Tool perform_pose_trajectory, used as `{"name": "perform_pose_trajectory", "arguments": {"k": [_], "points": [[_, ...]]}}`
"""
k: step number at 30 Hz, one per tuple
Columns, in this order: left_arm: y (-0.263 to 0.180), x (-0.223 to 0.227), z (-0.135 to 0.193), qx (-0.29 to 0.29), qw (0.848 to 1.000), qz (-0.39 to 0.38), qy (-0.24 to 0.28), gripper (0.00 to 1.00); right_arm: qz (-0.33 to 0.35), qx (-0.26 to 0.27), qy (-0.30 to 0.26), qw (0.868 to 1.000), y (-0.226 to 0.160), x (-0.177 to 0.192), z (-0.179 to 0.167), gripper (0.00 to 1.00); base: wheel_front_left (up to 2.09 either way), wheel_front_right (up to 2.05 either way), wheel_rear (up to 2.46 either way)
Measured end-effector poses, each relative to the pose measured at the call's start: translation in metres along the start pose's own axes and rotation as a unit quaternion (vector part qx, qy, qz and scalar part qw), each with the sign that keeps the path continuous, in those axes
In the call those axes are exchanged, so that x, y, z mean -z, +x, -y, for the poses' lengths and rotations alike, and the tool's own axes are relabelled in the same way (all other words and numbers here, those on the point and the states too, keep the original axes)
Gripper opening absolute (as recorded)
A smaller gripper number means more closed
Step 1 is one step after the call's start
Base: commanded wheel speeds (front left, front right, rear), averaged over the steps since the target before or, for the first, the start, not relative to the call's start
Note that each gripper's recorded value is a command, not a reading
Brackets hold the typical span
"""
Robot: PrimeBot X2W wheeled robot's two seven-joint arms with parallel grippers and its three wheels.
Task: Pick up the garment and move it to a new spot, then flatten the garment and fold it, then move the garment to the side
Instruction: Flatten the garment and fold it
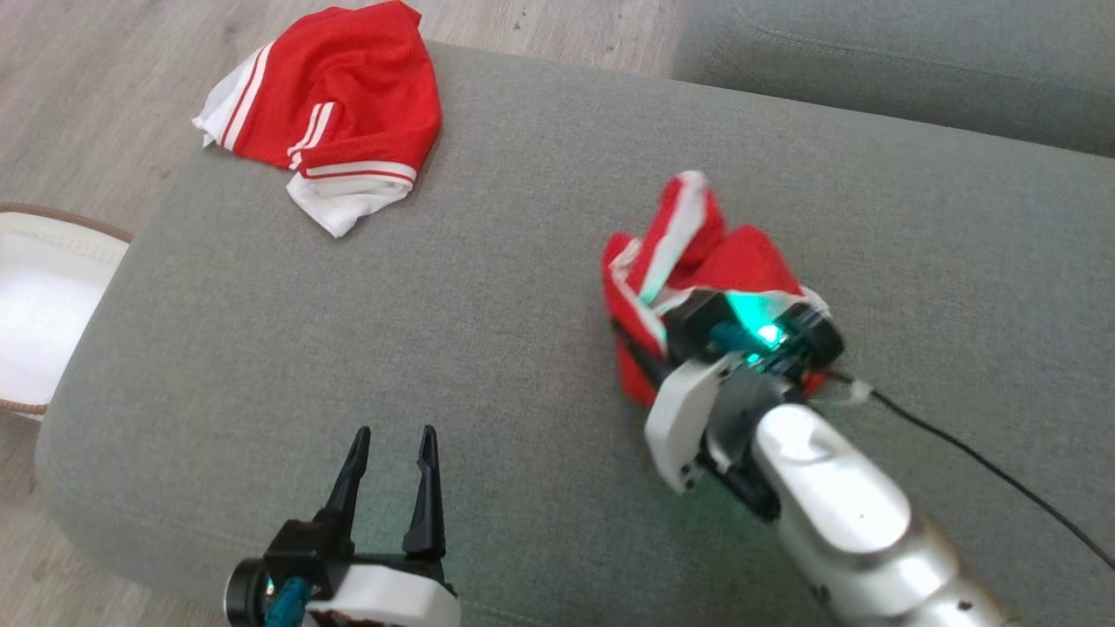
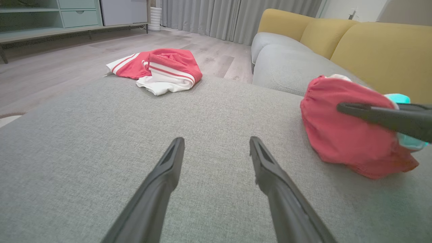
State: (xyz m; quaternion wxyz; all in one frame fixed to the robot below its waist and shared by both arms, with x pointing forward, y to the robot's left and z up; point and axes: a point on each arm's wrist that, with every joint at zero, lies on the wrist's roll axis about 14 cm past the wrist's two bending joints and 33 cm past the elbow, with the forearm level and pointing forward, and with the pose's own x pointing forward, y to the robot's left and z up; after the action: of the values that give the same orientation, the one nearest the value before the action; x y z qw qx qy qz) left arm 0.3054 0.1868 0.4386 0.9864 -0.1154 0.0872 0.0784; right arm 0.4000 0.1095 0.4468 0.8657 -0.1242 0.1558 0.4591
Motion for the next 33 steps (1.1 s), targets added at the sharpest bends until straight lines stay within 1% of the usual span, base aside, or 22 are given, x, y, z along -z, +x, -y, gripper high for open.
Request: {"name": "perform_pose_trajectory", "arguments": {"k": [5, 6, 7, 8, 11, 13, 15, 17, 22, 25, 27, 29, 33], "points": [[0.003, 0.001, 0.001, 0.001, 1.000, -0.003, 0.004, 1.00, -0.030, -0.036, -0.030, 0.998, 0.000, 0.017, -0.025, 0.00, 0.00, 0.00, 0.00], [0.004, 0.002, 0.001, 0.002, 1.000, -0.004, 0.003, 1.00, -0.033, -0.041, -0.034, 0.998, 0.000, 0.021, -0.029, 0.14, 0.00, 0.00, 0.00], [0.005, 0.003, 0.002, 0.002, 1.000, -0.005, 0.003, 1.00, -0.036, -0.046, -0.033, 0.998, -0.001, 0.024, -0.032, 0.41, 0.00, 0.00, 0.00], [0.006, 0.003, 0.003, 0.003, 1.000, -0.007, 0.003, 1.00, -0.040, -0.050, -0.032, 0.997, -0.003, 0.029, -0.036, 1.00, 0.00, 0.00, 0.00], [0.008, 0.005, 0.006, 0.008, 1.000, -0.011, 0.003, 1.00, -0.046, -0.064, -0.033, 0.996, -0.008, 0.042, -0.048, 1.00, 0.00, 0.00, 0.00], [0.010, 0.006, 0.008, 0.012, 1.000, -0.012, 0.003, 1.00, -0.041, -0.070, -0.021, 0.996, -0.011, 0.044, -0.053, 1.00, 0.00, 0.00, 0.00], [0.012, 0.007, 0.010, 0.016, 1.000, -0.014, 0.004, 1.00, -0.028, -0.066, -0.009, 0.997, -0.013, 0.041, -0.051, 1.00, 0.00, 0.00, 0.00], [0.013, 0.007, 0.013, 0.022, 1.000, -0.014, 0.005, 1.00, 0.000, -0.054, 0.002, 0.999, -0.015, 0.029, -0.044, 1.00, 0.00, 0.00, 0.00], [0.015, 0.005, 0.022, 0.037, 0.999, -0.009, 0.010, 1.00, 0.070, 0.007, 0.030, 0.997, -0.025, -0.005, -0.005, 1.00, 0.00, 0.00, 0.00], [0.016, 0.002, 0.026, 0.045, 0.999, -0.006, 0.010, 1.00, 0.087, 0.057, 0.040, 0.994, -0.035, -0.014, 0.027, 1.00, 0.00, 0.00, 0.00], [0.016, 0.002, 0.028, 0.048, 0.999, -0.004, 0.011, 1.00, 0.087, 0.092, 0.048, 0.991, -0.044, -0.011, 0.048, 1.00, 0.00, 0.00, 0.00], [0.017, 0.002, 0.028, 0.049, 0.999, -0.004, 0.012, 1.00, 0.074, 0.119, 0.059, 0.988, -0.051, 0.003, 0.062, 1.00, 0.00, 0.00, 0.00], [0.018, 0.003, 0.028, 0.049, 0.999, -0.007, 0.012, 1.00, 0.035, 0.142, 0.095, 0.985, -0.058, 0.035, 0.071, 1.00, 0.00, 0.00, 0.00]]}}
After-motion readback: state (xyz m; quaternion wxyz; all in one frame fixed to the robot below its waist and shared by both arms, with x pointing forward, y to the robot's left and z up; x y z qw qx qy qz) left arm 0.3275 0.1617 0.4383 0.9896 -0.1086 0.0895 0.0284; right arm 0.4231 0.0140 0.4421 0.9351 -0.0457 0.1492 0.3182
